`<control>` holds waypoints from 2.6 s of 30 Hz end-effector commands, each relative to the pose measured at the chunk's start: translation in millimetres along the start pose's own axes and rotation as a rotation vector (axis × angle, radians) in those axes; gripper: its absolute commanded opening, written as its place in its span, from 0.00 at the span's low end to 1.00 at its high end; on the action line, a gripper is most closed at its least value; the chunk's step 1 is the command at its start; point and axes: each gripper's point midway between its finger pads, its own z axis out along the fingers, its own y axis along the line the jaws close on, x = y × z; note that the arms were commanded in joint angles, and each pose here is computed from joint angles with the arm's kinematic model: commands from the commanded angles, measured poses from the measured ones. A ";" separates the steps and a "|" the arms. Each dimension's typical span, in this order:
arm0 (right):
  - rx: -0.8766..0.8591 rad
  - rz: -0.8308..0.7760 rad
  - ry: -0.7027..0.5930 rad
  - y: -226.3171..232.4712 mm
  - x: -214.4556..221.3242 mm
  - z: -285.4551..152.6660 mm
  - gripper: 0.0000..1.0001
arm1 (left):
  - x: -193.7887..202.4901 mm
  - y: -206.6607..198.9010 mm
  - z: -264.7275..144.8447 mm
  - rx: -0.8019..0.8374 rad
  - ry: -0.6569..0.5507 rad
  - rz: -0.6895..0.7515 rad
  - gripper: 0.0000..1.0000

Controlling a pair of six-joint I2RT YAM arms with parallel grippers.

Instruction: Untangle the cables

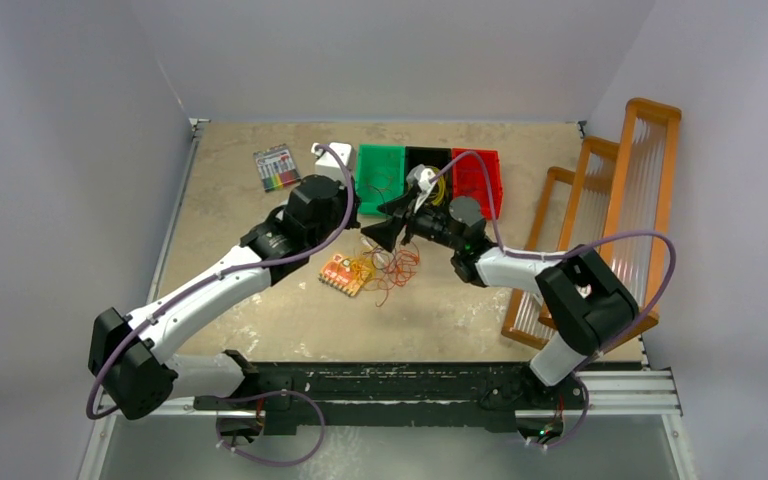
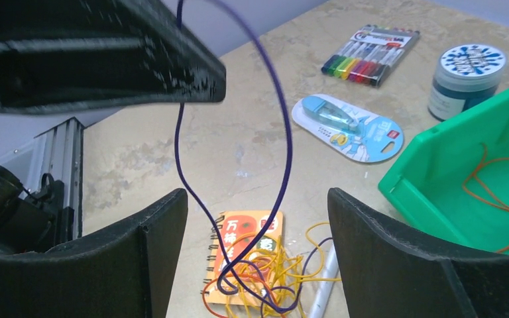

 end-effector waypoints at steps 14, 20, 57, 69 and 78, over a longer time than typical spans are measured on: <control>-0.061 0.011 -0.049 13.7 10.6 30.3 0.60 | -69.2 -17.4 -19.7 0.066 -0.147 -0.038 0.00; -0.065 0.072 -0.064 8.0 24.4 36.5 0.39 | -108.1 -23.5 -37.8 0.087 -0.221 -0.066 0.00; 0.056 0.175 0.119 -20.0 136.9 6.6 0.35 | -273.4 -26.4 -131.0 0.080 -0.577 -0.057 0.00; 0.074 0.196 0.119 -21.0 142.2 1.7 0.38 | -330.5 -13.5 -155.7 -0.030 -0.710 -0.009 0.00; 0.083 0.206 0.121 -21.8 145.6 -0.8 0.42 | -369.6 -5.7 -170.4 -0.118 -0.815 0.027 0.00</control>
